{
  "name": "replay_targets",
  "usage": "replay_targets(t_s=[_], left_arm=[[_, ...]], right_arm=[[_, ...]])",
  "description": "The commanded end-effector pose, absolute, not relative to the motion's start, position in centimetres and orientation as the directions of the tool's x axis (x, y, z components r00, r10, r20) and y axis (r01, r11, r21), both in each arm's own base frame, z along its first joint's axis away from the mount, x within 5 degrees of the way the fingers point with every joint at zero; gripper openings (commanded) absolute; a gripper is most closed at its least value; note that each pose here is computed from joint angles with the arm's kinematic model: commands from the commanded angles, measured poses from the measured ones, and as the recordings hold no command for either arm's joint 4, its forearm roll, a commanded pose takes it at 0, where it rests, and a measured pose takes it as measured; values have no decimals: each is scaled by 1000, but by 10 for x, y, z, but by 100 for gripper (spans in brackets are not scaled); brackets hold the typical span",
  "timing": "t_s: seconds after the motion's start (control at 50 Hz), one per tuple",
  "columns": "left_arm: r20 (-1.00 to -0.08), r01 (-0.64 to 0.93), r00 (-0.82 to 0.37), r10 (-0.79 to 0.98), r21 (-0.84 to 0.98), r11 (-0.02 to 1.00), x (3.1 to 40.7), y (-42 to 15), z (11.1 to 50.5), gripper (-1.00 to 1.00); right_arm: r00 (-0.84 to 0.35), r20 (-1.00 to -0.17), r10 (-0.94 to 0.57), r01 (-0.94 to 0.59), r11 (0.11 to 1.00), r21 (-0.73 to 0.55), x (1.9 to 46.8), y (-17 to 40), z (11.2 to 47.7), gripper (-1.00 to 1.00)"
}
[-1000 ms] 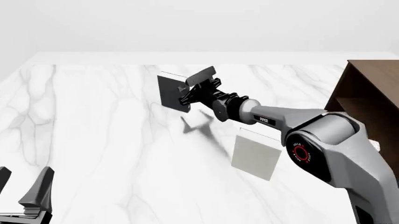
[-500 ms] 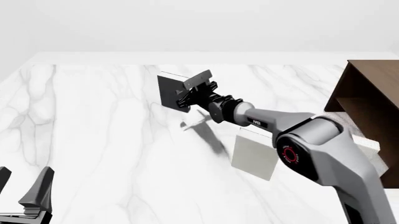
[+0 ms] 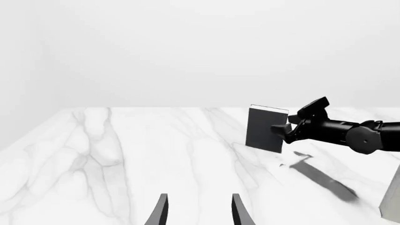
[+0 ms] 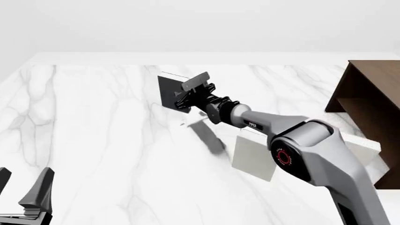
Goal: Pick up the book on the left and place it on top of the shelf.
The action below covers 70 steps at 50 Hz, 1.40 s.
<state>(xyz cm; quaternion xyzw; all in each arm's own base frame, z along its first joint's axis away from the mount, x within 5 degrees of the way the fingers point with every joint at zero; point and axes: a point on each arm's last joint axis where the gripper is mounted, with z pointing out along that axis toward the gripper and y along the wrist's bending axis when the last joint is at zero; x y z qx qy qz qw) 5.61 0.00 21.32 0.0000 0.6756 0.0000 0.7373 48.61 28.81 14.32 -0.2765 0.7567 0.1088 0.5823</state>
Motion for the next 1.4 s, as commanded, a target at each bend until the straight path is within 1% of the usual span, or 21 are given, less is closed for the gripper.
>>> replay_targets(t_s=[0.02, 0.32, 0.34, 0.66, 0.76, 0.96, 1.02, 1.16, 1.4], left_arm=[[-996, 0, 87, 0, 0, 1000, 56, 0, 213, 100], [-996, 0, 87, 0, 0, 1000, 56, 0, 213, 100], [-996, 0, 87, 0, 0, 1000, 56, 0, 213, 100], [-996, 0, 87, 0, 0, 1000, 56, 0, 213, 100], [-996, 0, 87, 0, 0, 1000, 56, 0, 213, 100], [-996, 0, 87, 0, 0, 1000, 56, 0, 213, 100], [-996, 0, 87, 0, 0, 1000, 56, 0, 213, 100], [-996, 0, 87, 0, 0, 1000, 56, 0, 213, 100], [-996, 0, 87, 0, 0, 1000, 56, 0, 213, 100]], right_arm=[[-170, -940, -295, -548, 821, -159, 489, 292, 141, 100], [-168, -941, -294, -551, 819, -157, 490, 295, 140, 100], [-165, -941, -294, -551, 819, -159, 490, 294, 140, -100], [-153, -946, -285, -550, 820, -158, 481, 290, 150, -100], [-139, -951, -277, -547, 822, -160, 474, 286, 162, -100], [-91, -960, -263, -539, 824, -175, 450, 270, 202, -100], [-69, -963, -261, -535, 825, -185, 438, 261, 220, -100], [-37, -965, -260, -529, 824, -202, 417, 247, 247, -100], [8, -964, -264, -525, 820, -229, 380, 227, 283, -100]])
